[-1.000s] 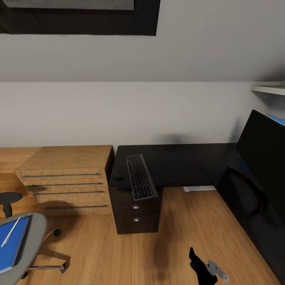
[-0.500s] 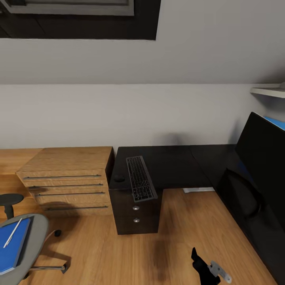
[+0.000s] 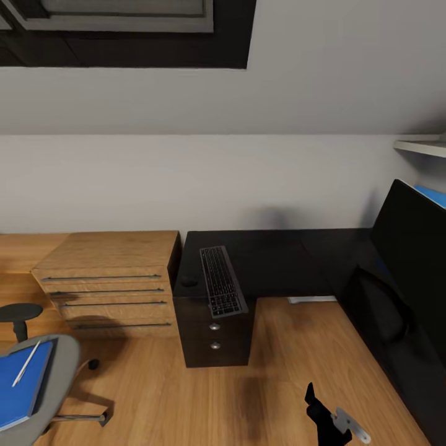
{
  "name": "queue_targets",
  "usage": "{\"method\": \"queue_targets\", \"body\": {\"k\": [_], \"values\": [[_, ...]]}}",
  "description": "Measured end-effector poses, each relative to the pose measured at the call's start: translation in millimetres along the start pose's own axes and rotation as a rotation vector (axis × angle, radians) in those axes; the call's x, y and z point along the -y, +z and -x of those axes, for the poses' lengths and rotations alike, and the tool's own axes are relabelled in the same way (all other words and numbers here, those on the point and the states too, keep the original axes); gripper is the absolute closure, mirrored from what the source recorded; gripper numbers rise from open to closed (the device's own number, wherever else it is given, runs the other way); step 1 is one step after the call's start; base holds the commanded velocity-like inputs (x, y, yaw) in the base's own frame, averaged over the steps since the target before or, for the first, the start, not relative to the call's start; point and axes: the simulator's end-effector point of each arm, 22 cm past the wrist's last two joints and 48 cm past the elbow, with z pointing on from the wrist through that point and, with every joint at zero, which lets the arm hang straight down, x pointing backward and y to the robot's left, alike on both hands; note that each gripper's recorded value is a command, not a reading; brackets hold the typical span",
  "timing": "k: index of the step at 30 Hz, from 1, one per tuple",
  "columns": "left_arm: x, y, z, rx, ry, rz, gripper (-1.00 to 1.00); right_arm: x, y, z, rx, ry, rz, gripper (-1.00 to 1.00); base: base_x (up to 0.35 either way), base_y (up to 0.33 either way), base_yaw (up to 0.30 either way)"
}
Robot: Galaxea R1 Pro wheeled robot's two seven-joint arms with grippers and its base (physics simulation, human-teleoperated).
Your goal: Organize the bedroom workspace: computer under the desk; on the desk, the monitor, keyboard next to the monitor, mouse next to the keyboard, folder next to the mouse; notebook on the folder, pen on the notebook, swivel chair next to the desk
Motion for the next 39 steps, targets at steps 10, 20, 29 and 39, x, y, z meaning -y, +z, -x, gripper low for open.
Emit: {"method": "queue_targets", "body": {"k": [10, 20, 29, 39], "values": [[-2, -10.8, 2, -0.003, -0.001, 0.002, -1.00, 4, -9.5, 4, -0.013, -0.018, -0.010, -1.00, -0.244, -0.109, 0.269], [-3, -21.5, 3, -0.004, -0.001, 0.002, -1.00, -6, -18.9, 7, -0.022, -0.024, 0.006, -1.00, -0.322, -0.153, 0.248], [-4, -30.6, 5, -0.005, 0.000, 0.001, -1.00, -7, -24.8, 14, -0.018, -0.018, 0.000, -1.00, -0.326, -0.129, 0.024], [-4, -40.5, 7, -0.002, 0.000, -0.001, -1.00, -8, -31.6, 24, -0.010, -0.016, -0.002, -1.00, -0.330, -0.110, 0.001]]}}
